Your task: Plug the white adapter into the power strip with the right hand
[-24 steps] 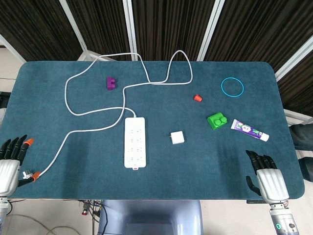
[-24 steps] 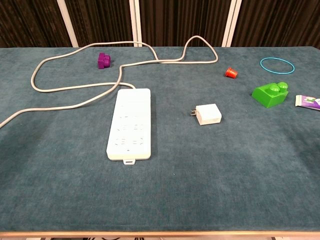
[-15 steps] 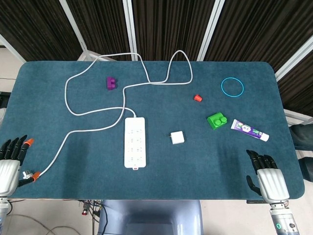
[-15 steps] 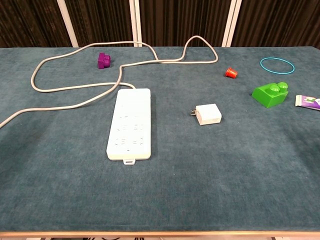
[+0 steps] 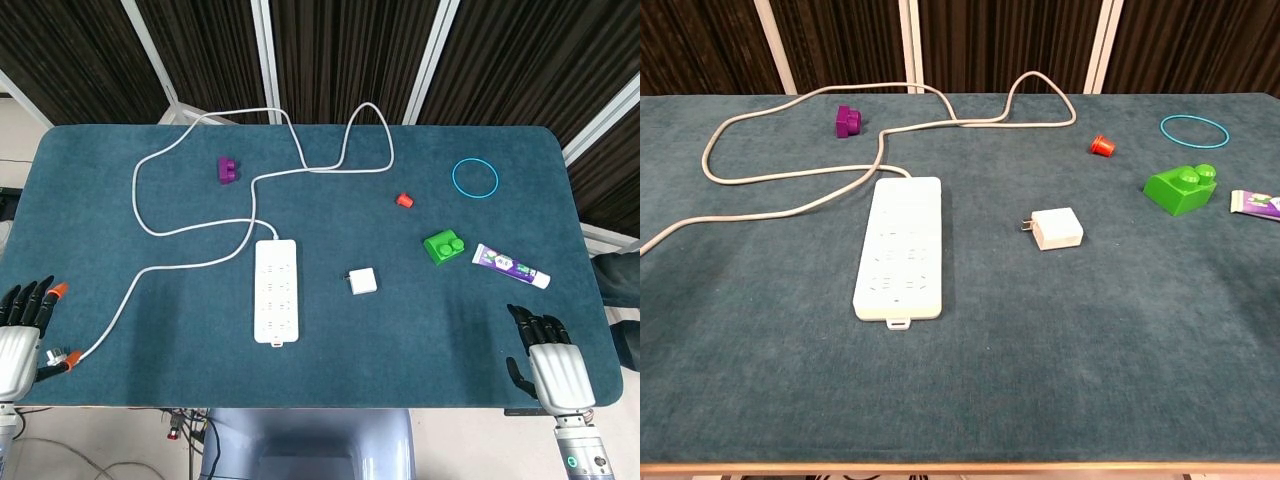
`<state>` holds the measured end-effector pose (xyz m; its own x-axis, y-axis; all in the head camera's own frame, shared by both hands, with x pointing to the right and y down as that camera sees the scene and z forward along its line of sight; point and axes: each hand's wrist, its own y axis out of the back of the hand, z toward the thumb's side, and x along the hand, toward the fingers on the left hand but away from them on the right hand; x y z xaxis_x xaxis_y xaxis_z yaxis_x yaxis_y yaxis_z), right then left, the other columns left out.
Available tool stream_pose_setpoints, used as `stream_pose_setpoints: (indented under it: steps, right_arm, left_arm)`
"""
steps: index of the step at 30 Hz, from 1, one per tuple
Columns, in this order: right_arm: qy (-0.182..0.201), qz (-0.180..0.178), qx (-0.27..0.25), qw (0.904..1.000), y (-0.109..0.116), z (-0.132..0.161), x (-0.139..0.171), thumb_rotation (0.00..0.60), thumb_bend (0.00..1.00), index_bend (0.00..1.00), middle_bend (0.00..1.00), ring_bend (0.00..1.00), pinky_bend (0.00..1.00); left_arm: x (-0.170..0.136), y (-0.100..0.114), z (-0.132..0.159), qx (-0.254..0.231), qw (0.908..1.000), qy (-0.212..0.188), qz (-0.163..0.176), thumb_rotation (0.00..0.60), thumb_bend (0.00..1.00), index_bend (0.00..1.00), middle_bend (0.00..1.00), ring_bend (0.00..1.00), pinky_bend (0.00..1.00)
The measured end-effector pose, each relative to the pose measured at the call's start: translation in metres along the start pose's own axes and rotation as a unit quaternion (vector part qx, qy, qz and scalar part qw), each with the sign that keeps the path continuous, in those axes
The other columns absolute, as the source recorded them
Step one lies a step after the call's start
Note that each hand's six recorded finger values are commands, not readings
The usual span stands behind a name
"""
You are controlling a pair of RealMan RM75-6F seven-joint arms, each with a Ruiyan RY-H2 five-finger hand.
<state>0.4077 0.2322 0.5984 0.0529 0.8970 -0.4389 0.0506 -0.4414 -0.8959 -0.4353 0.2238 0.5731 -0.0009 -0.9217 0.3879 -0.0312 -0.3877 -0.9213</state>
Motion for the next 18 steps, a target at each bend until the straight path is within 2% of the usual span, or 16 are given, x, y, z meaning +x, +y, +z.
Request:
stream_pose_setpoints:
  steps: [12, 18]
  right_arm:
    - [-0.001, -0.015, -0.009, 0.9998, 0.003, 0.002, 0.000, 0.600, 0.48, 0.07, 0.15, 0.20, 0.15]
    - [0.011, -0.001, -0.021, 0.9997, -0.002, 0.012, -0.005, 0.600, 0.47, 0.05, 0.13, 0.20, 0.15]
  left_arm:
    - [-0.001, 0.004, 0.000, -0.004, 1.0000, -0.003, 0.007, 0.600, 0.10, 0.12, 0.00, 0.00, 0.00]
    - [-0.001, 0.001, 0.003, -0.002, 0.9999, -0.010, 0.002, 0.600, 0.10, 0.12, 0.00, 0.00, 0.00]
